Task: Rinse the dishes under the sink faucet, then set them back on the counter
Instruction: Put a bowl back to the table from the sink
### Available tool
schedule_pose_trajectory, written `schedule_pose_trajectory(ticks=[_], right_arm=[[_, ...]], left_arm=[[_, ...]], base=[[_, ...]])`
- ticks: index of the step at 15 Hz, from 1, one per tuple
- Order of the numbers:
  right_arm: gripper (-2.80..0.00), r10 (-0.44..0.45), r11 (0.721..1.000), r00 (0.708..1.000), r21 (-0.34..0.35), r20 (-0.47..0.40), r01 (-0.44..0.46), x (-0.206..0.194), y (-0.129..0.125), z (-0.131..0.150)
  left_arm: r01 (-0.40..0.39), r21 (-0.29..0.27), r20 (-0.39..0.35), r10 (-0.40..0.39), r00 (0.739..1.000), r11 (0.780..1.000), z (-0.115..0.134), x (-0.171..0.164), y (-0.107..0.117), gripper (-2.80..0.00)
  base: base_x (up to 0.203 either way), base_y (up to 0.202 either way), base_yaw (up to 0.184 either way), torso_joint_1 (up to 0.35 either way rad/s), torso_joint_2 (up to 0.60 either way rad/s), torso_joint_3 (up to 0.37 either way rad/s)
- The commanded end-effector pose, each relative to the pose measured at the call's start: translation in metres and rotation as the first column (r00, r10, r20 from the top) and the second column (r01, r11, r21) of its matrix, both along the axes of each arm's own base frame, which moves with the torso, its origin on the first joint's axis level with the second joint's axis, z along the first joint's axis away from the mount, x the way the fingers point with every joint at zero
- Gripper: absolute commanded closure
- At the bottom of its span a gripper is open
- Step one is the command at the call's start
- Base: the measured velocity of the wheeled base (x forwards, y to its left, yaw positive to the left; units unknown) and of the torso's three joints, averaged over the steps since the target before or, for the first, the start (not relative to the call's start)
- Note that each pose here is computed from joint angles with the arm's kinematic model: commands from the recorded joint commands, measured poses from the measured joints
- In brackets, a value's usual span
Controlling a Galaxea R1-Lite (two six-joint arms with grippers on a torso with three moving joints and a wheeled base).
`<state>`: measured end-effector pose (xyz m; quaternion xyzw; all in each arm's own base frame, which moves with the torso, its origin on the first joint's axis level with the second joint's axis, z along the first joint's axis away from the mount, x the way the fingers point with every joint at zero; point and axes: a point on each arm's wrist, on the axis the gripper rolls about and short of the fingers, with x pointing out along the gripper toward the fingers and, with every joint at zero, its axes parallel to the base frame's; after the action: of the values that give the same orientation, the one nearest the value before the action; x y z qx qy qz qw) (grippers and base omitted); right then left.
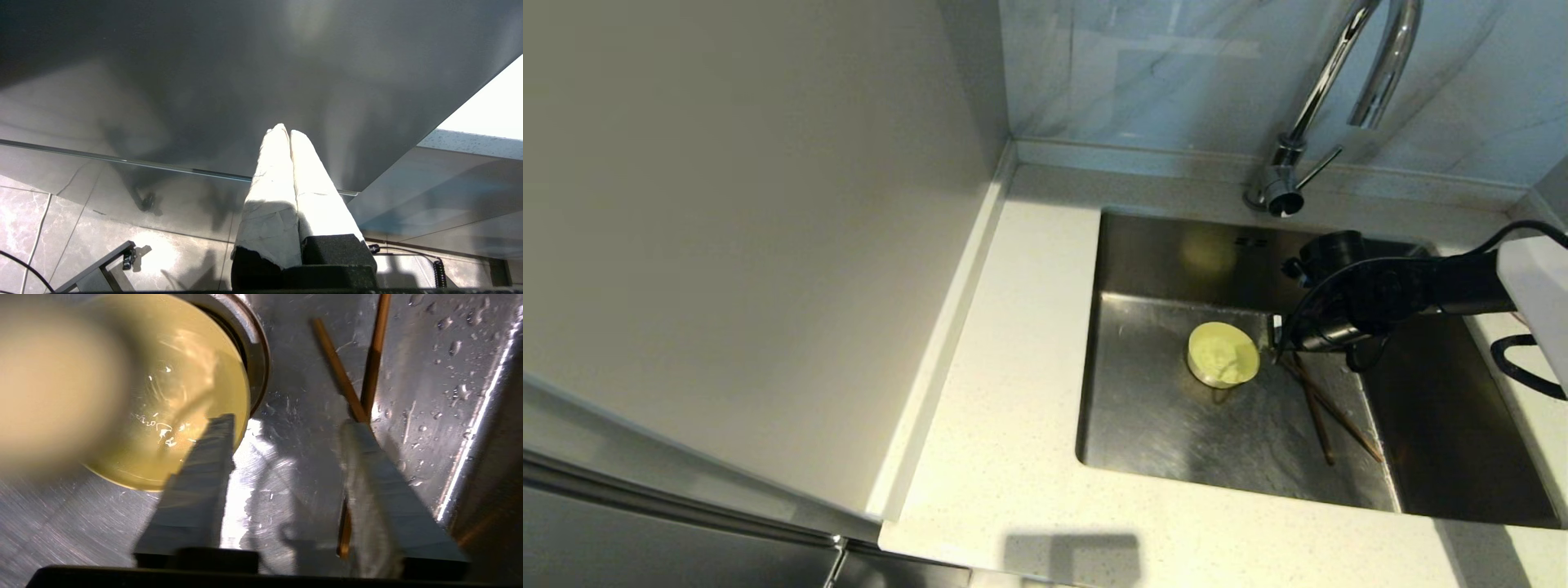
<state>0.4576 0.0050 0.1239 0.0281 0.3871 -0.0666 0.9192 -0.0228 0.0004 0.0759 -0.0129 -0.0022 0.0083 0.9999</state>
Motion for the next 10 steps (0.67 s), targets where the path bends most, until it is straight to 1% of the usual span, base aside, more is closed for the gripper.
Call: schedule_pose_trajectory(ticks=[1,4,6,10], right_arm=[[-2.8,0.001,1.0,1.0,0.001,-0.023,-0.001,0.003,0.0,-0.011],[-2.8,0.0,1.0,0.999,0.0,-0.043,0.0,0.01,0.0,-0.024],[-2.8,0.004,1.0,0.999,0.001,-0.032,-0.004,0.016,0.002,-0.027],[-2.8,0.033,0.999,0.999,0.001,-0.04,-0.033,0.021,0.016,-0.036]], left_arm=[[0.0,0.0,0.003,0.0,1.0,1.0,0.0,0.0,0.0,0.0],[0.0,0.0,0.003,0.0,1.0,1.0,0.0,0.0,0.0,0.0],[0.0,0.0,0.003,0.0,1.0,1.0,0.0,0.0,0.0,0.0],[0.0,0.0,0.003,0.0,1.0,1.0,0.0,0.0,0.0,0.0]], base=[[0.0,0.0,0.0,0.0,0.0,0.0],[0.0,0.0,0.0,0.0,0.0,0.0],[0.0,0.0,0.0,0.0,0.0,0.0],[0.0,0.0,0.0,0.0,0.0,0.0]])
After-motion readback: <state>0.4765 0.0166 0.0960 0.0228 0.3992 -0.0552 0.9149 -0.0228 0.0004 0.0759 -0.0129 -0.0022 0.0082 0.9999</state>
